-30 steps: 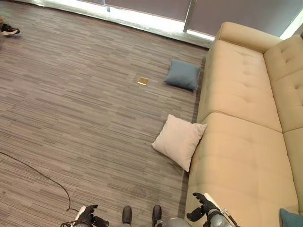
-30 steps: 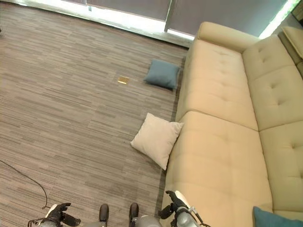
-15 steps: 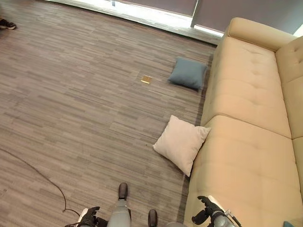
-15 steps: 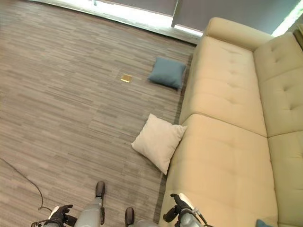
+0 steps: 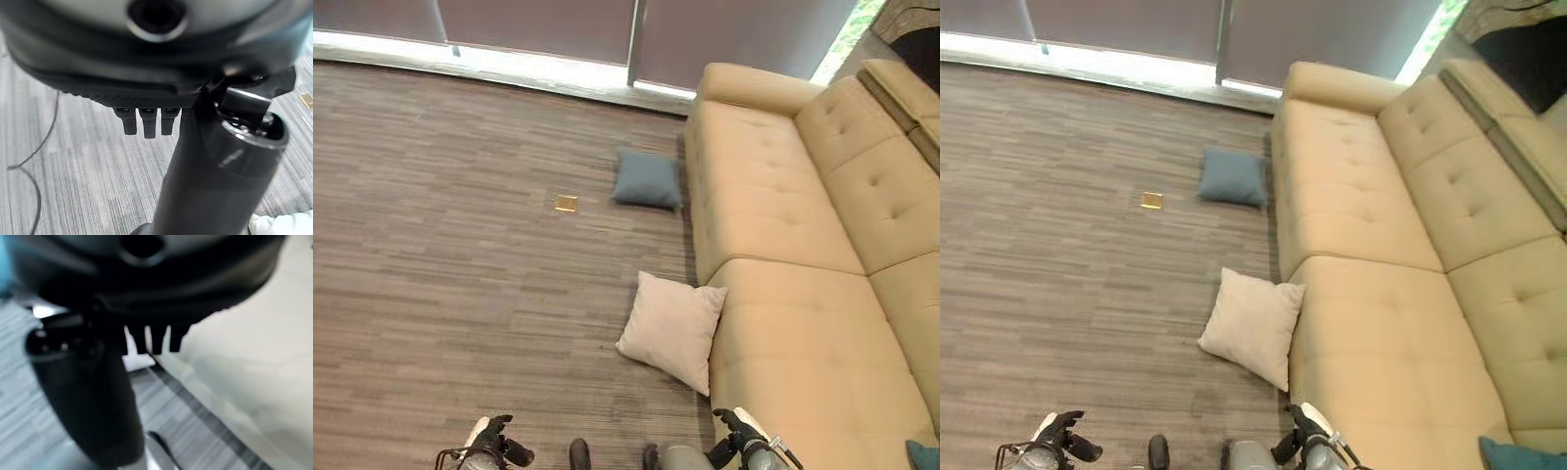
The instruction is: Pick up all the scattered cushions and arrange them neatly on the sofa.
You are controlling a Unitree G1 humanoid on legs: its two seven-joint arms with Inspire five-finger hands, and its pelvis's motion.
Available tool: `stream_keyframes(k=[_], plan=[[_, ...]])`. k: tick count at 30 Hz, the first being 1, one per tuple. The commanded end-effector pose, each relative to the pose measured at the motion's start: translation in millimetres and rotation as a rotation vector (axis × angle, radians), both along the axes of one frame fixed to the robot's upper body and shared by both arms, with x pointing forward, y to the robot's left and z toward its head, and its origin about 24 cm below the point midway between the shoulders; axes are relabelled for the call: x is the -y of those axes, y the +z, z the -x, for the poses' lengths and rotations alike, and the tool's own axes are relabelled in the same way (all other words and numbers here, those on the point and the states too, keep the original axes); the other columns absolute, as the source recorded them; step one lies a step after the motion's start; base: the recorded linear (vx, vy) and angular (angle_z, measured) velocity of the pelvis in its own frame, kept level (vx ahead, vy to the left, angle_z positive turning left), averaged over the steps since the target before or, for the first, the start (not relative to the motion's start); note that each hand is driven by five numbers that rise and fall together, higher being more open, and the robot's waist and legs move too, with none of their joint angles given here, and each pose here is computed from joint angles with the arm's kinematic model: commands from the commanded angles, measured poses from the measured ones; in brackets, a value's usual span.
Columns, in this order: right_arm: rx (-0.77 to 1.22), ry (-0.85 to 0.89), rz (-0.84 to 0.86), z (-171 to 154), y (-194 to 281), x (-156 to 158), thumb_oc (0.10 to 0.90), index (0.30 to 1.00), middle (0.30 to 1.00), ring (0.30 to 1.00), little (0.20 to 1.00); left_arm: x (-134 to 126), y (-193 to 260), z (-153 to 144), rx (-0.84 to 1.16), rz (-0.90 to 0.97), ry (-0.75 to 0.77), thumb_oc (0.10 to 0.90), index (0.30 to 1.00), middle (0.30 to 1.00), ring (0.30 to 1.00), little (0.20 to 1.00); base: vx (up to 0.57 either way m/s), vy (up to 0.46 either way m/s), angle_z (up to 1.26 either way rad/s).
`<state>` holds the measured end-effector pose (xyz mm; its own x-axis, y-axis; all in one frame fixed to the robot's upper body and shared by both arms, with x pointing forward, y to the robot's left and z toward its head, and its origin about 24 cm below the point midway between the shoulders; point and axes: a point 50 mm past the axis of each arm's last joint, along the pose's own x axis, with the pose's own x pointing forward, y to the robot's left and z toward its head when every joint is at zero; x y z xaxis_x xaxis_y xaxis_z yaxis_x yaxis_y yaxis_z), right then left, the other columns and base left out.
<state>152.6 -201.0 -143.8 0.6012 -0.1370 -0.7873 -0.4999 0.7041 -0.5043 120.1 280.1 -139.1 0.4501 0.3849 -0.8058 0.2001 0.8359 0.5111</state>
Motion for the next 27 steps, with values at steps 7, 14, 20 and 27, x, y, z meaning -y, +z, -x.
stream_keyframes(k=[7,14,20,27], plan=[[-0.032,0.001,0.078,12.8,-0.4,24.4,0.800,0.900,0.900,0.900,0.900,2.8,-4.7,15.6,-0.028,0.022,-0.016,0.800,0.900,0.900,0.900,0.900,0.29,-0.037,0.01],[-0.019,-0.029,0.110,11.6,3.2,37.5,0.800,0.900,0.900,0.900,0.900,12.2,-4.5,6.2,0.004,0.040,-0.034,0.800,0.900,0.900,0.900,0.900,0.17,-0.069,-0.17],[-0.004,-0.031,0.129,6.4,6.6,43.9,0.800,0.900,0.900,0.900,0.900,15.8,-5.3,5.2,0.012,0.053,-0.029,0.800,0.900,0.900,0.900,0.900,0.21,0.087,-0.44],[0.016,-0.007,0.135,-0.8,9.5,43.1,0.800,0.900,0.900,0.900,0.900,21.3,-9.2,10.2,-0.011,0.063,-0.031,0.800,0.900,0.900,0.900,0.900,0.22,0.228,-0.74]])
